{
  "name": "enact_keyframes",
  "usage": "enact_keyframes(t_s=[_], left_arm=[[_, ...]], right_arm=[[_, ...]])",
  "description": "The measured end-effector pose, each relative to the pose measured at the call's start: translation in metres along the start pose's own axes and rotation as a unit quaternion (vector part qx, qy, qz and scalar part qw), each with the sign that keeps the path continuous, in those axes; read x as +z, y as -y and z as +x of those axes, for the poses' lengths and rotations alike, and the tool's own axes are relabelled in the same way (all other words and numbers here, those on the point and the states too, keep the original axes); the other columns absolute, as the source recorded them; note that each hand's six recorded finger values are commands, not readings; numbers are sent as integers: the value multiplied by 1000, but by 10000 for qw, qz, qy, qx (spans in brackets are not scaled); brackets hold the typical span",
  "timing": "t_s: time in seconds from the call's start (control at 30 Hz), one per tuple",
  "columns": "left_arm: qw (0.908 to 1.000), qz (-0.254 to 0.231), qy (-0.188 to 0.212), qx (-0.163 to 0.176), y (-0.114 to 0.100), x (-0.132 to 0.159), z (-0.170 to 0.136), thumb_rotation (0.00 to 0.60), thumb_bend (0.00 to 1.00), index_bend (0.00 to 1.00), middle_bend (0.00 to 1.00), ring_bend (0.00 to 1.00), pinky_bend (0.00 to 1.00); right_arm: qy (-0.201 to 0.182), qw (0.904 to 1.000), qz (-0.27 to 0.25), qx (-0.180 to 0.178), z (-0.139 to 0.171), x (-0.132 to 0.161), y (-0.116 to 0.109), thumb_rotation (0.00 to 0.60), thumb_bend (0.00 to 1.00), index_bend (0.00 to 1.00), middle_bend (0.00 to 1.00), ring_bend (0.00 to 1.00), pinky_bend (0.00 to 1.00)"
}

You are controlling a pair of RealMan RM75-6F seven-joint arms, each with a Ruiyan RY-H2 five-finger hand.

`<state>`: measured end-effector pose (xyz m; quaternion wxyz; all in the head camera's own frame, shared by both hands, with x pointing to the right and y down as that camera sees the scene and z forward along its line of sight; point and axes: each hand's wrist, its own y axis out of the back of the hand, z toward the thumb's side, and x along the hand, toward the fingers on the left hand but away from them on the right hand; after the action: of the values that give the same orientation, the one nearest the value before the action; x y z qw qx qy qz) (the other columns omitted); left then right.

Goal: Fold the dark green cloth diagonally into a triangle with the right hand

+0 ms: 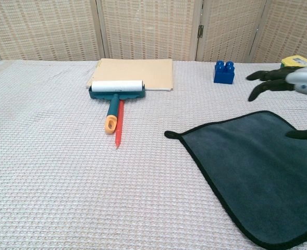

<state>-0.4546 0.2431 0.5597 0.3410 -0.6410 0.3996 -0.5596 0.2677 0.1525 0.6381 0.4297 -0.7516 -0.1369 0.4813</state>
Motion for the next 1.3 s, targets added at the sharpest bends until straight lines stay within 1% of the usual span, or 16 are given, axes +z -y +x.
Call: enact_keyframes(t_s=[0.13,0.27,0.3,0.33,0.4,0.47,0.6,0.77,0.9,1.0,1.1,1.3], left_arm=[[10000,-61,-35,58,-6,-4,-1,600,547,0,19,0,0],[9998,-127,-52,120,-11,-7,-2,600,548,0,19,0,0],[9998,-136,-58,130,-12,-7,-3,600,562,0,19,0,0],[9998,-139,-67,132,-13,-8,-3,600,582,0,19,0,0],[9998,-139,-103,127,-13,-11,-3,600,674,0,19,0,0],[9997,-147,-140,130,-14,-13,-3,600,695,0,19,0,0],[9996,-158,-160,170,-16,-14,-3,600,695,0,19,0,0],[9995,-165,-197,206,-18,-18,-3,600,692,0,19,0,0],[9994,-168,-220,216,-19,-19,-2,600,692,0,19,0,0],[9994,-164,-232,206,-18,-20,-2,600,692,0,19,0,0],[9994,-163,-239,200,-18,-21,-2,600,692,0,19,0,0],[9993,-158,-251,219,-19,-21,-2,600,691,0,19,0,0]], right_arm=[[-392,9991,124,140,-50,30,3,600,325,271,0,0,0],[-570,9974,392,187,-91,49,7,600,325,311,0,0,0],[-595,9970,469,186,-102,53,8,600,325,316,0,0,0],[-608,9966,515,192,-109,56,9,600,329,321,0,0,0],[-633,9959,601,245,-124,61,12,600,340,323,0,0,0],[-667,9951,651,327,-135,66,16,600,364,327,0,0,0],[-749,9940,677,427,-157,77,20,600,382,356,0,0,0],[-830,9931,692,456,-171,87,27,600,384,385,0,0,0],[-903,9919,768,465,-177,91,32,600,385,389,0,0,0],[-938,9914,791,451,-178,92,34,600,388,389,0,0,0],[-984,9908,810,450,-179,94,35,600,412,389,0,0,0],[-1027,9890,954,474,-181,94,40,600,412,394,0,0,0]])
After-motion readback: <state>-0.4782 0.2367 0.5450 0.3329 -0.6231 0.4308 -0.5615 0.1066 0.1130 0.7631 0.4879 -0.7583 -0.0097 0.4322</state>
